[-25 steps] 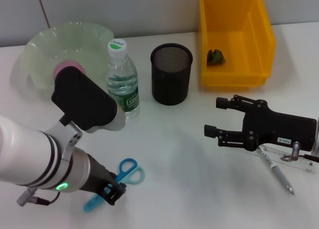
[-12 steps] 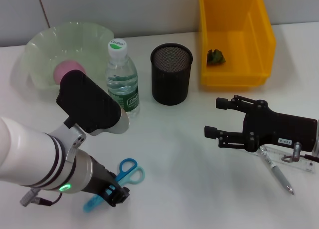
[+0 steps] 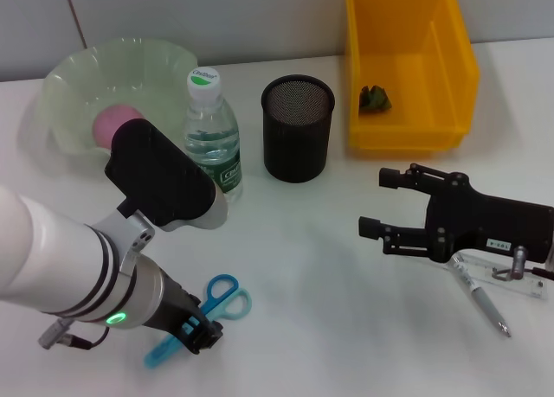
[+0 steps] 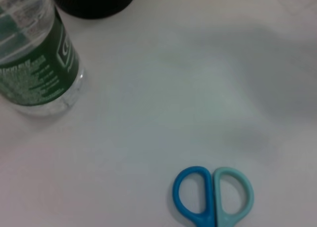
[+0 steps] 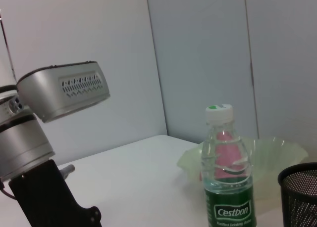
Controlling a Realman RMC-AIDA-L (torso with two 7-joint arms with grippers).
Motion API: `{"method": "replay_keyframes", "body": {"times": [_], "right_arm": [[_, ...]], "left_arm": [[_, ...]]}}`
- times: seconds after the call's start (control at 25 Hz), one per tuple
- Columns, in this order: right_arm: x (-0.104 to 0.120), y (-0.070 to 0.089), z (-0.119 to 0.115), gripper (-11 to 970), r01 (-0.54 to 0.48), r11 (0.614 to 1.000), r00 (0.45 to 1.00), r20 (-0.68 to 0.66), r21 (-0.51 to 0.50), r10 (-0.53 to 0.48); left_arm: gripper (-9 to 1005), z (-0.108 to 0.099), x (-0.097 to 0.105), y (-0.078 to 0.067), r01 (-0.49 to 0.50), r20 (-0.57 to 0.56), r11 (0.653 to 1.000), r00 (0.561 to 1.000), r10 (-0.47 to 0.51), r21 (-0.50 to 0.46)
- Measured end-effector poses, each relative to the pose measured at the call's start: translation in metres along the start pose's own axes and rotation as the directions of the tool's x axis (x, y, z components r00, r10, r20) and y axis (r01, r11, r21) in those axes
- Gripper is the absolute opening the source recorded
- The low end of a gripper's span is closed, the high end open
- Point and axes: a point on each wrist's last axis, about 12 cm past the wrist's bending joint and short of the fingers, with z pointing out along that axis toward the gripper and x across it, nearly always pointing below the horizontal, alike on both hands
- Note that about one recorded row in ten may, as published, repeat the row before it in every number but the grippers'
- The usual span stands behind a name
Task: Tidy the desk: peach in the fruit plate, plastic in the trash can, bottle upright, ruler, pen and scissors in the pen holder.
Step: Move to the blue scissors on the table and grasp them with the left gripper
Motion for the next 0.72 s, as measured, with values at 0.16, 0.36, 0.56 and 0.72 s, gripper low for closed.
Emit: {"method": "replay_keyframes", "body": {"times": [0.16, 0.36, 0.56, 0.72], "right_arm": [[-0.0005, -0.0005, 0.0003, 842, 0.001, 1.0, 1.0, 0.001, 0.0, -0.001], [-0.0016, -0.0016, 0.0007, 842, 0.005, 1.0, 1.0, 0.0, -0.001, -0.005], [-0.0019, -0.0022, 0.0011, 843, 0.006, 1.0, 1.0, -0.001, 0.0, -0.006], [-0.0022, -0.0026, 0.0015, 843, 0.007, 1.0, 1.0, -0.001, 0.001, -0.007]], "left_arm": [[397, 0.002, -0.0003, 0.0018, 0.001, -0.006, 1.0, 1.0, -0.001, -0.002], [388, 0.0037, -0.0007, 0.003, 0.0, -0.012, 1.0, 1.0, 0.0, -0.003], [380, 0.0052, -0.0013, 0.0037, 0.0, -0.017, 1.0, 1.0, 0.0, 0.002], [374, 0.0048, -0.0024, 0.0037, -0.003, -0.015, 1.0, 1.0, 0.003, 0.001]]}}
